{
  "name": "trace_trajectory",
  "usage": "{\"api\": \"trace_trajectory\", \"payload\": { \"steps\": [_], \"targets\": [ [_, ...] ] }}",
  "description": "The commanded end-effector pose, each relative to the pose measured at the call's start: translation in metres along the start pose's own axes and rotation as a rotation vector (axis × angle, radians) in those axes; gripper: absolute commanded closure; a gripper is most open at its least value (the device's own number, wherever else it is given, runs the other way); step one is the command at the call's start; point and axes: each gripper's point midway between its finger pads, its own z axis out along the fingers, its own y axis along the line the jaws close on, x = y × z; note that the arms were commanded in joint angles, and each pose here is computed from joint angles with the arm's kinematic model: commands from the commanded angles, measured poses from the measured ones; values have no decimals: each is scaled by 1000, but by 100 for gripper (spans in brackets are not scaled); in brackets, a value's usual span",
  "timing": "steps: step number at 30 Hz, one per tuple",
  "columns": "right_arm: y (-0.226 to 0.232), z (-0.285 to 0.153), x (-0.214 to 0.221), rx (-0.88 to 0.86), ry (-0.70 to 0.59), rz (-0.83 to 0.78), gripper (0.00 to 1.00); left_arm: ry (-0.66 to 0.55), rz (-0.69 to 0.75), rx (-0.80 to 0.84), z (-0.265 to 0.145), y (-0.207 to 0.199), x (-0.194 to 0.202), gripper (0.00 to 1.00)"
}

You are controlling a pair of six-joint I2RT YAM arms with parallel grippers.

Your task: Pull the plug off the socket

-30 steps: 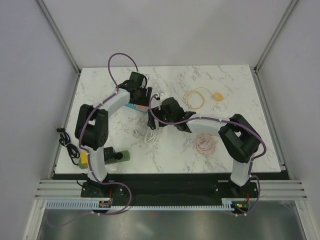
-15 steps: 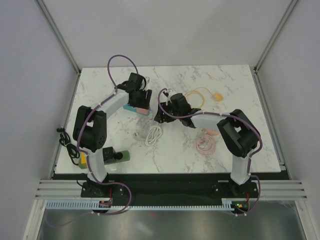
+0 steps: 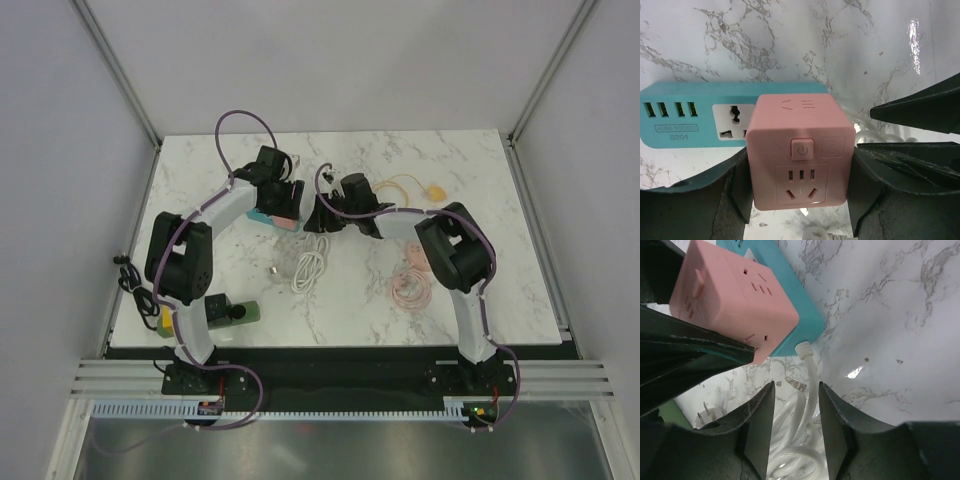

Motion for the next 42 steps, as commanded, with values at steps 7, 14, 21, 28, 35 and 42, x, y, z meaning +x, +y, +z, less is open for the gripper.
{"api": "trace_trajectory", "payload": {
  "steps": [7, 14, 21, 28, 35, 42],
  "targets": [
    [6, 24, 1, -116, 15, -6, 53, -40, 42, 71, -21, -16, -11, 98],
    [-13, 37, -2, -102, 8, 47, 60, -43, 47, 77, -22, -17, -12, 98],
    [-35, 41, 0, -55, 21, 142, 89, -60, 55, 95, -28, -20, -17, 98],
    [-45, 52, 29, 15, 101, 243, 100, -68, 68, 83, -28, -18, -19, 98],
    [-66, 51, 59, 141, 167, 356, 100, -162, 57, 80, -46, -19, -35, 98],
    [-56, 58, 74, 195, 199, 394, 100, -376, 56, -1, -78, -8, -61, 98]
  ]
}}
